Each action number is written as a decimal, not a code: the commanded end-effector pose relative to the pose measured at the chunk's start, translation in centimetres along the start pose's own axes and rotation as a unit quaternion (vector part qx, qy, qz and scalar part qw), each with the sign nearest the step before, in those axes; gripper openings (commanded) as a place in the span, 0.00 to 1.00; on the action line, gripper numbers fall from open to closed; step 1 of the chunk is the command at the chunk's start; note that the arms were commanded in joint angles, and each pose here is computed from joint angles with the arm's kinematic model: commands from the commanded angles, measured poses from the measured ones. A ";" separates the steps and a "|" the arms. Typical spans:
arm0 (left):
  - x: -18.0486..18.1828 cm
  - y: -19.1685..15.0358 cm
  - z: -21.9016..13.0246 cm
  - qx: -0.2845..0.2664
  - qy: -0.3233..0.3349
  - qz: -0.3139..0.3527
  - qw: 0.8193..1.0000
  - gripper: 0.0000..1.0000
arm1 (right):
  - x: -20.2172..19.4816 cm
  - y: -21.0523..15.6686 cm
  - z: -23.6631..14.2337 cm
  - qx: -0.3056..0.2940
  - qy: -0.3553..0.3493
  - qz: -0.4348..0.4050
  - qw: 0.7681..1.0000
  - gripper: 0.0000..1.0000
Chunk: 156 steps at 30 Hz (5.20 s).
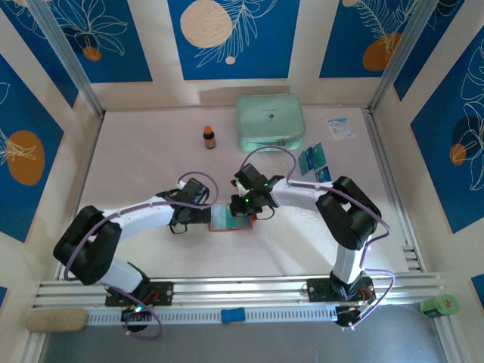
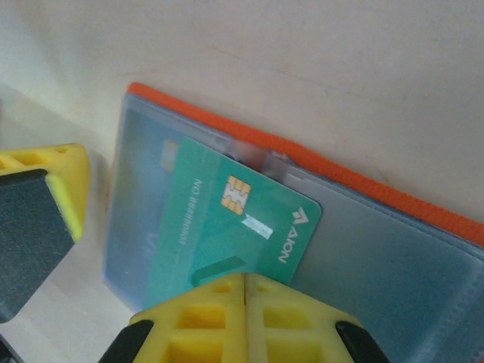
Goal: Put the credit cards into the card holder
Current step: Insert the credit card into the card slot, then close the card holder at the center of the table.
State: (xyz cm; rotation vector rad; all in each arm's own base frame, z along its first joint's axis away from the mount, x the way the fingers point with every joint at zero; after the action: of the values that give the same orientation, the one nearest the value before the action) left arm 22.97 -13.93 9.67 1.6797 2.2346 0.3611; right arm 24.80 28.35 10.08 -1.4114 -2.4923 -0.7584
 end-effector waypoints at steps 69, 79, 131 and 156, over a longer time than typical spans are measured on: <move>0.9 -1.2 1.5 0.030 0.011 -0.001 0.999 1.00 | 3.1 0.4 2.5 0.053 0.008 0.010 0.999 0.00; 1.5 0.4 -1.5 -0.027 0.021 -0.027 0.999 1.00 | 3.1 0.3 2.2 0.060 -0.009 0.005 0.998 0.00; -2.9 2.8 -4.7 -0.100 -0.231 -0.046 0.967 1.00 | 0.5 -2.2 -7.4 -0.041 -0.025 0.053 0.997 0.08; -3.3 1.0 -1.9 -0.022 -0.273 -0.065 0.959 1.00 | -1.1 -3.6 0.2 0.043 -0.047 0.062 0.996 0.00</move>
State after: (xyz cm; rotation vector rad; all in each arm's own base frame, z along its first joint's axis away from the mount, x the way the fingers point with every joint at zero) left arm 23.89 -16.90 12.66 1.3896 1.8834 -0.0451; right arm 22.87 26.67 9.68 -1.5807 -2.4627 -0.6347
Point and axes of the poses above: each hand's point on the last joint's axis, 136 mm out from that joint toward the fingers, its own z axis out along the fingers, its own x axis along the line the jaws close on, y = z × x, the point moved 8 cm from there along -z, back along the fingers, and after that the axes turned 15 degrees about -z, right-handed, at the moved point
